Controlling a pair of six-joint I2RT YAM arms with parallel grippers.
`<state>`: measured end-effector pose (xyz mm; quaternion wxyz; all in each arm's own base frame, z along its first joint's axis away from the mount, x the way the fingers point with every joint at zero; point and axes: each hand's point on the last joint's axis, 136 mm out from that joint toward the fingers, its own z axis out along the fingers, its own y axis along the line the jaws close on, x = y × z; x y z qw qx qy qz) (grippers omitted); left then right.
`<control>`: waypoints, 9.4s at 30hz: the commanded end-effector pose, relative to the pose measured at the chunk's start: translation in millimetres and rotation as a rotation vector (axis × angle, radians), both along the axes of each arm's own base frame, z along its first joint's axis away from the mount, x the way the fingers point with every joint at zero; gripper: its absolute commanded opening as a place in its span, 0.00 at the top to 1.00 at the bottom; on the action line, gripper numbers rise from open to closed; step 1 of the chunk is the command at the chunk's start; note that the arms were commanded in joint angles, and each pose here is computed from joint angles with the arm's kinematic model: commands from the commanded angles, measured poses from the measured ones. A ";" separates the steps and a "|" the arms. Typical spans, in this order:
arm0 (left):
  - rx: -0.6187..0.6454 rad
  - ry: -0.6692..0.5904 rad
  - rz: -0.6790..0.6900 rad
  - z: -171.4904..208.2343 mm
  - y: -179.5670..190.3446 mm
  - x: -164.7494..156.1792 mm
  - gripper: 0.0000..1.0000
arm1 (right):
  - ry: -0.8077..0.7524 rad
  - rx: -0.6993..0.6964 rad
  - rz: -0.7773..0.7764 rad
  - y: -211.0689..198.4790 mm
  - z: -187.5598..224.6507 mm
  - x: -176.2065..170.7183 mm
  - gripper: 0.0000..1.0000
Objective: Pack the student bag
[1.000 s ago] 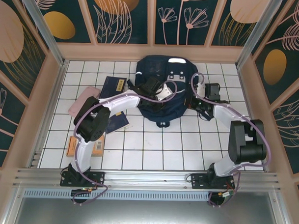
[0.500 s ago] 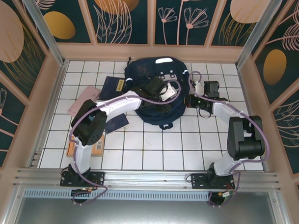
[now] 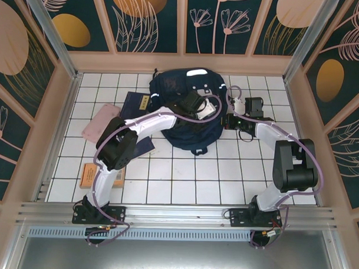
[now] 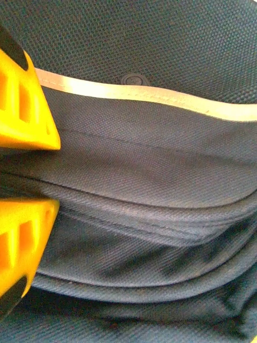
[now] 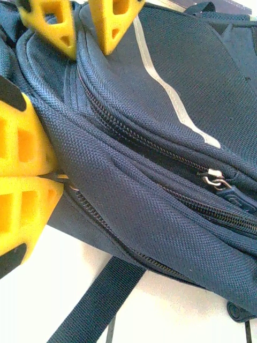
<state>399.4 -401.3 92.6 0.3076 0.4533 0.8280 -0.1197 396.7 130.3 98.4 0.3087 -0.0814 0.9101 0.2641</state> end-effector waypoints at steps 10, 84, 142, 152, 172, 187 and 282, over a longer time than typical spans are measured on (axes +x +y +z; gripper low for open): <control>-0.177 -0.133 0.285 77.7 3.5 42.2 1.00 | -0.105 -0.009 -0.008 10.7 49.1 -30.8 1.00; -0.695 0.214 0.632 152.9 100.8 -48.5 0.45 | -0.076 0.916 0.002 95.7 149.7 -49.8 0.56; -0.291 0.121 0.842 42.7 123.7 -74.5 1.00 | -0.053 0.558 -0.183 96.9 104.9 -56.2 0.80; -0.283 0.084 0.805 63.1 134.2 -75.7 1.00 | -0.023 0.629 -0.211 94.8 103.3 -53.9 0.87; -0.265 0.125 0.579 59.8 102.0 -82.2 1.00 | 0.557 0.515 -0.690 77.2 2.1 -86.6 0.53; -0.181 0.097 0.655 44.0 125.4 -83.5 1.00 | 0.516 0.477 -0.716 76.6 -8.1 -64.1 0.98; -0.250 0.105 0.867 7.7 165.7 63.1 0.44 | 0.083 0.330 -0.551 -55.3 69.5 -47.4 0.78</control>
